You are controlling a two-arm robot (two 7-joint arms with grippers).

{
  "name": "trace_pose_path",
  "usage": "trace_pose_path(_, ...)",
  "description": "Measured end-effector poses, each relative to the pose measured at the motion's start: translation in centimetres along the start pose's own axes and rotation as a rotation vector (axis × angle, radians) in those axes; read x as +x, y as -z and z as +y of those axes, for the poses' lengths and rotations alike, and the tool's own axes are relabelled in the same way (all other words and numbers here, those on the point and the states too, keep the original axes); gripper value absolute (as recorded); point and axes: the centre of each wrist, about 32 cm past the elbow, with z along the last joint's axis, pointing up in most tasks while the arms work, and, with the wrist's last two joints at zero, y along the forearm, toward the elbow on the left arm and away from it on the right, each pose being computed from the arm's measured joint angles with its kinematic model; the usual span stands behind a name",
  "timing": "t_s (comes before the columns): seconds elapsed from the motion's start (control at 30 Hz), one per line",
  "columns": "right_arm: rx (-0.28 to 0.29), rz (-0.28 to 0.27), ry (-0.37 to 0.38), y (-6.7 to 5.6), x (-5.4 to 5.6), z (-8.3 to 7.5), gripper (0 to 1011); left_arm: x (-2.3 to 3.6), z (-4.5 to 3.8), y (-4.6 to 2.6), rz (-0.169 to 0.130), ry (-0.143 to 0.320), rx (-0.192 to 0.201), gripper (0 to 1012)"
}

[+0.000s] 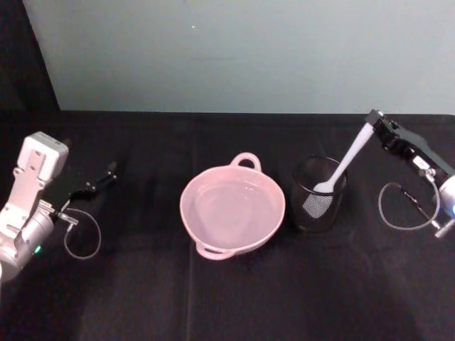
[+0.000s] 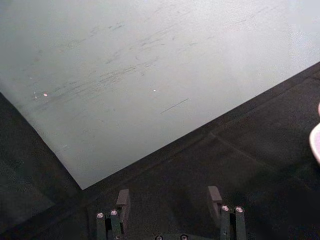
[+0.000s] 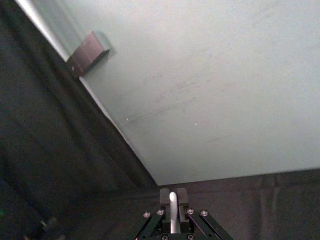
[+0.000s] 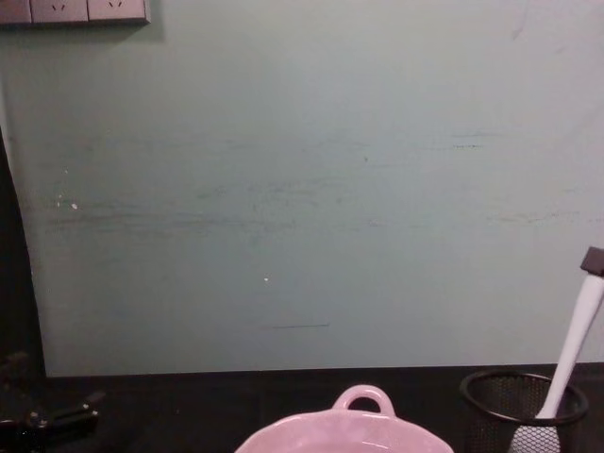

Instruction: Use the one hand to pick up the spoon and stir the clear water in the bowl.

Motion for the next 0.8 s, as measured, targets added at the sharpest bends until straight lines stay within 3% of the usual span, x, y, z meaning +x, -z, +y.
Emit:
trace_pose_path(0.1,-0.019,-0.117,-0.004,-1.2,-1.1,0.2,94,0.00,0.00,0.00,0.000,0.000,0.000,1011)
trace_pose_path(0.33,-0.032,-0.283,-0.045,-3.7,-3.1,1.0,94,0.00,0.00,0.00,0.000,0.000,0.000,1011)
trace_pose_path(0.8,-0.041,-0.443,-0.132,-8.1,-6.9,2.6,94,0.00,0.00,0.00,0.000,0.000,0.000,1011)
